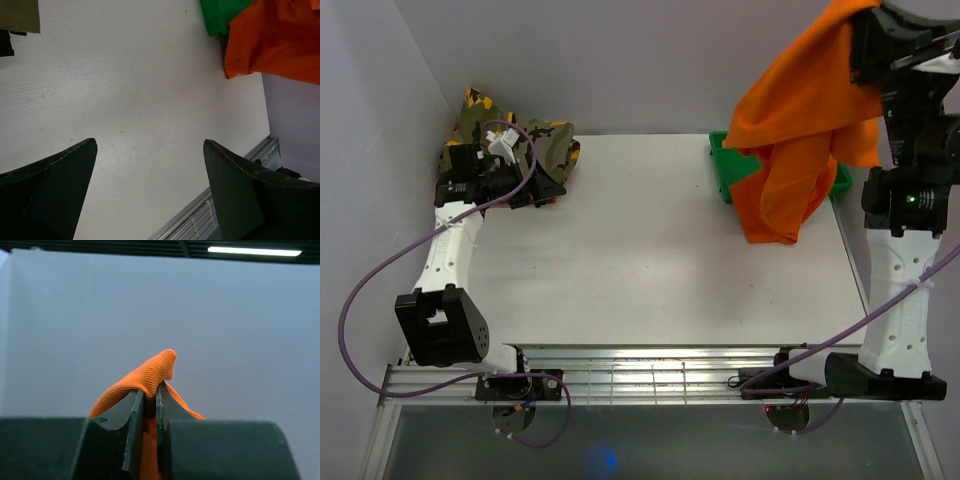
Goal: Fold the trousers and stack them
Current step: Move the trousers to the center of the board
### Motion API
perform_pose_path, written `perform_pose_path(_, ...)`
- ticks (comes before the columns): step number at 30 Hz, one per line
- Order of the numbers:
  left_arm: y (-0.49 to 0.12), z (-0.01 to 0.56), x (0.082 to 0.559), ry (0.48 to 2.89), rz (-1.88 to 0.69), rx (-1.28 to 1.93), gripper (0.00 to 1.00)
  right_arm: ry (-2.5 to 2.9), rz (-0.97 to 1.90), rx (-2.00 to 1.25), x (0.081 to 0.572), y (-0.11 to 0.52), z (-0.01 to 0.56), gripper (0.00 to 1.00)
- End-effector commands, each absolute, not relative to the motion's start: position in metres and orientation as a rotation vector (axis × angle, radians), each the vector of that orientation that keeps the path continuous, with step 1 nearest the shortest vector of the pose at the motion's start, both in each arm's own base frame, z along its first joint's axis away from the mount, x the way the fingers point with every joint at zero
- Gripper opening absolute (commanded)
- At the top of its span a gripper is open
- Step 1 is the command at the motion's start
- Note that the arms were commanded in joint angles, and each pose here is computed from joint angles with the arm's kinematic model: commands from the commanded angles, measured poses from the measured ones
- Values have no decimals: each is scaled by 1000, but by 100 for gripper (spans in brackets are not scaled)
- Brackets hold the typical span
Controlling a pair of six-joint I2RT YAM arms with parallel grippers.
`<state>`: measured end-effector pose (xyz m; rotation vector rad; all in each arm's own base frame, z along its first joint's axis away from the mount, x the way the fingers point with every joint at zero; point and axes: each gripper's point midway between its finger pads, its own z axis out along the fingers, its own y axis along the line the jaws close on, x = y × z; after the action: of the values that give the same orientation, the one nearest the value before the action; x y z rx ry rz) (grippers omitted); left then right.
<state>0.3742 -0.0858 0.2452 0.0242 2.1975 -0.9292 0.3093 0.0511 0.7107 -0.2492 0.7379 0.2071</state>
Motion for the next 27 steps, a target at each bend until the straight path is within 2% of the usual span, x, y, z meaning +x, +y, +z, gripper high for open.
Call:
perform_pose_path(1, -89, 270, 367, 2110, -928, 81, 98, 785, 421, -373, 303, 92, 671, 8)
perform_pose_path(2, -89, 273, 366, 2101, -931, 87, 98, 790, 504, -443, 287, 113, 662, 8)
perform_pose_path(7, -92, 287, 365, 2043, -951, 130, 98, 946, 762, -586, 269, 178, 591, 8)
perform_pose_path(8, -93, 288, 365, 2036, -955, 131, 98, 1012, 802, -602, 274, 191, 562, 8)
perform_pose_path(11, -93, 295, 363, 2012, -970, 132, 98, 1121, 958, -708, 244, 254, 498, 8)
perform_pose_path(14, -92, 297, 362, 2008, -978, 118, 98, 1233, 982, -761, 249, 296, 441, 8)
perform_pose_path(15, -92, 296, 361, 2012, -982, 112, 98, 1283, 990, -773, 254, 306, 419, 13)
perform_pose_path(16, -91, 295, 361, 2016, -985, 103, 98, 1341, 1011, -783, 260, 315, 403, 22)
perform_pose_path(17, -89, 296, 360, 2021, -988, 93, 98, 1427, 1046, -812, 268, 328, 383, 48)
perform_pose_path(18, -86, 296, 359, 2026, -984, 89, 98, 1493, 1011, -855, 280, 335, 369, 70)
perform_pose_path(19, -83, 297, 357, 2027, -958, 115, 98, 1540, 939, -881, 292, 330, 359, 87)
perform_pose_path(21, -81, 287, 354, 2073, -947, 141, 98, 1584, 776, -884, 305, 281, 345, 98)
perform_pose_path(24, -110, 259, 338, 2134, -1131, 323, 98, 1774, 520, -874, 323, 184, 299, 96)
perform_pose_path(25, -118, 249, 332, 2190, -1125, 376, 98, 1856, 415, -872, 327, 142, 276, 96)
perform_pose_path(26, -153, 226, 317, 2236, -1048, 648, 98, 1932, 296, -870, 330, 99, 253, 96)
perform_pose_path(27, -160, 200, 307, 2324, -936, 773, 98, 2041, 149, -833, 331, 38, 222, 97)
